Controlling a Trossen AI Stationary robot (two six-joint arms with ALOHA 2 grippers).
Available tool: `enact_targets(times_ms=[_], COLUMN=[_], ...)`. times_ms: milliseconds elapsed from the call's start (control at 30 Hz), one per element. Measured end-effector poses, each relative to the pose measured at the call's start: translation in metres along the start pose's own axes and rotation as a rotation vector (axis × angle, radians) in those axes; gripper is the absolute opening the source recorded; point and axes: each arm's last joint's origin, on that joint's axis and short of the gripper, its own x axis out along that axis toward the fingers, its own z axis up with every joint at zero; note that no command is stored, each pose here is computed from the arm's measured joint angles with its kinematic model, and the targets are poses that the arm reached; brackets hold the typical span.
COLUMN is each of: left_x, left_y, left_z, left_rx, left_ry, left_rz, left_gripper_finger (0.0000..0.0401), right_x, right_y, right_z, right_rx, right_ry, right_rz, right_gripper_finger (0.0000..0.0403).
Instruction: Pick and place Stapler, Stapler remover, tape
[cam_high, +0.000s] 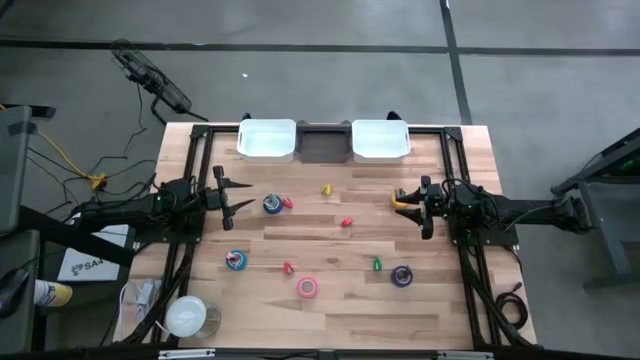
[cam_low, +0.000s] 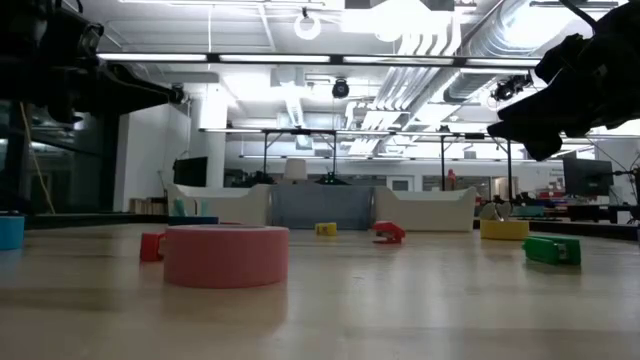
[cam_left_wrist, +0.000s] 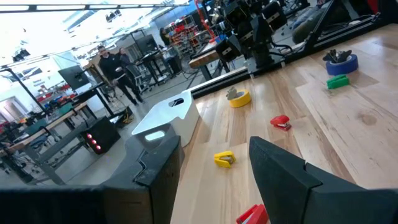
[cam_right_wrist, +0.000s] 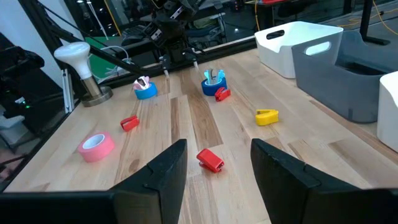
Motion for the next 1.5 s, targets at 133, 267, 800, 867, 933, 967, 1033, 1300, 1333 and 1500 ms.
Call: enact_targets(times_ms=[133,267,800,867,933,967,1033,1300,1333,1500], left_x=[0.0,0.0,0.0,0.0,0.0,0.0,0.0,0.0,0.0,0.0], left_y=[0.0,0.0,0.0,0.0,0.0,0.0,0.0,0.0,0.0,0.0], left_z=[0.0,0.0,0.0,0.0,0.0,0.0,0.0,0.0,0.0,0.0], left_rx=[0.0,0.0,0.0,0.0,0.0,0.0,0.0,0.0,0.0,0.0], left_ry=[0.001,0.0,0.001,0.0,0.0,0.0,0.001,0.0,0.0,0.001], left_rz=[0.0,0.0,0.0,0.0,0.0,0.0,0.0,0.0,0.0,0.0], left_gripper_finger=[0.0186,0.0186,0.0186,0.0186,0.0186,0.0186,0.0186,0.0186,0.0186,0.0186], right_x=[0.0,0.0,0.0,-0.001,-0.001,-0.001,-0.001,-0.004,-0.004,-0.006], right_y=[0.0,0.0,-0.001,-0.003,-0.004,-0.005,-0.006,-0.011,-0.011,-0.014], right_z=[0.0,0.0,0.007,0.008,0.008,0.008,0.009,0.011,0.011,0.012], right_rx=[0.0,0.0,0.086,0.11,0.113,0.114,0.116,0.21,0.211,0.26], right_ry=[0.0,0.0,-0.089,-0.114,-0.134,-0.142,-0.16,-0.248,-0.255,-0.305], right_rz=[0.0,0.0,-0.075,-0.133,-0.188,-0.21,-0.254,-0.427,-0.443,-0.539], right_gripper_finger=[0.017,0.017,0.017,0.017,0.017,0.017,0.017,0.017,0.017,0.0169])
